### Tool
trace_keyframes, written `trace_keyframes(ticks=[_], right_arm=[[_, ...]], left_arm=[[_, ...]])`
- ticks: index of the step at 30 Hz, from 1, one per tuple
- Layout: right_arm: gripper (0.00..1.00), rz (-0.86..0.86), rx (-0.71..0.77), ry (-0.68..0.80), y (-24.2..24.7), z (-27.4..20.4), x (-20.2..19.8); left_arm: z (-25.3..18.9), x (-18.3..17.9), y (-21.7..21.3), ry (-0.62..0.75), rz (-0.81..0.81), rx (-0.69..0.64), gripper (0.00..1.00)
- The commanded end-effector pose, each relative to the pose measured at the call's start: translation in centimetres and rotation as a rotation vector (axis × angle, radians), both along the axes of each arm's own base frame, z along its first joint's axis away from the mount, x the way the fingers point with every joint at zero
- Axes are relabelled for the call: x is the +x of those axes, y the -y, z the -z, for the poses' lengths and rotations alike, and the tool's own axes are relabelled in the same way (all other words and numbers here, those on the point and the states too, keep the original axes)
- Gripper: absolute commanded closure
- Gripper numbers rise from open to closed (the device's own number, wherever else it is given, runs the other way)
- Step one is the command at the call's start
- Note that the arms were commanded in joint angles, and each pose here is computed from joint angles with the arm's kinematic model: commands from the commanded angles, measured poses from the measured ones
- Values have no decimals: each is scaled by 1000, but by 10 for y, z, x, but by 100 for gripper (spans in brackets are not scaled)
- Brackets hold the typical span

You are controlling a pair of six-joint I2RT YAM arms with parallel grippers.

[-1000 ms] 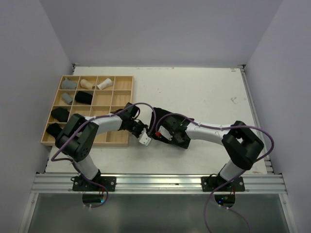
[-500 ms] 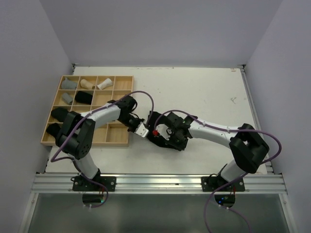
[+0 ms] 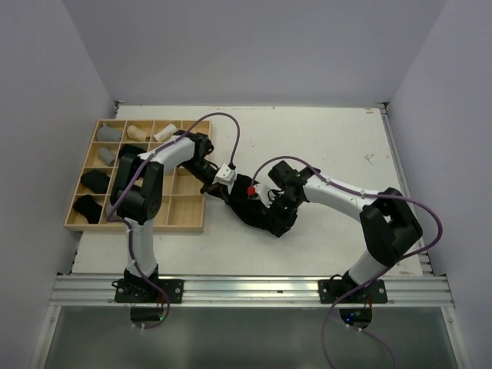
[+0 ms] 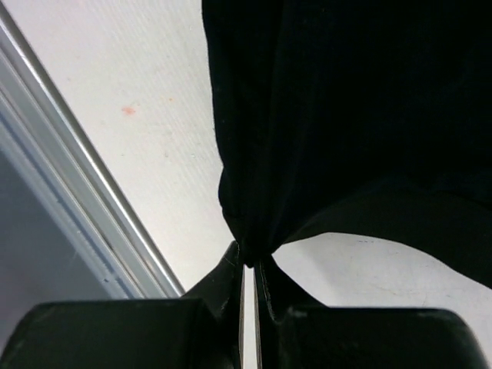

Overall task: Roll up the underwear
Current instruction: Fold the underwear

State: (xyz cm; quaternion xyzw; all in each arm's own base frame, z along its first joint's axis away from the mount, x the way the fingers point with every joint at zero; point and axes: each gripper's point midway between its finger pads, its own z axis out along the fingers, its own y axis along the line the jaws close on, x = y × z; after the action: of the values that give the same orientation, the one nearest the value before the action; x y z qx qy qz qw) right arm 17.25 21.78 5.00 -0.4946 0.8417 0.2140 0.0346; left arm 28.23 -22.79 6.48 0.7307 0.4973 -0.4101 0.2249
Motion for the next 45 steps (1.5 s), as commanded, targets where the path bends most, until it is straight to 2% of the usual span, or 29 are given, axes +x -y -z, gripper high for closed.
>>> trace_keyframes(ticks=[1,9,14,19,22,23,24,29,35,42,45], right_arm=[[100,11,118,-123,-21,-15,-14],[100,49,194,-312,-44,-14,-29],[100,115,299,-260,-54,-24,-22],[100,231,377,-248,-57,-26,-10],[100,312,357,-310,-52,-18,-12],[100,339,351,-327,-48,-15,-11],[100,356,351,-344,-47,-14,-11],[100,476,447,-403,-37,-19,6],[100,549,525,-459,-28,-27,29],[100,608,497,-642,-29,-19,48],[100,617,484,-671,-28,-18,57]], left_arm=[[-27,-5,3,-101,-49,-34,100],[-31,-11,-10,-98,-77,52,100],[-31,-6,-11,-154,-132,74,100],[-42,29,8,-253,-246,74,100],[-49,49,20,-289,-290,45,100],[-44,53,24,-341,-313,56,100],[-51,64,28,-329,-323,40,100],[-43,92,43,-427,-437,46,100],[-35,125,57,-432,-558,14,100],[-9,156,67,-434,-662,11,100],[4,170,67,-422,-738,28,100]])
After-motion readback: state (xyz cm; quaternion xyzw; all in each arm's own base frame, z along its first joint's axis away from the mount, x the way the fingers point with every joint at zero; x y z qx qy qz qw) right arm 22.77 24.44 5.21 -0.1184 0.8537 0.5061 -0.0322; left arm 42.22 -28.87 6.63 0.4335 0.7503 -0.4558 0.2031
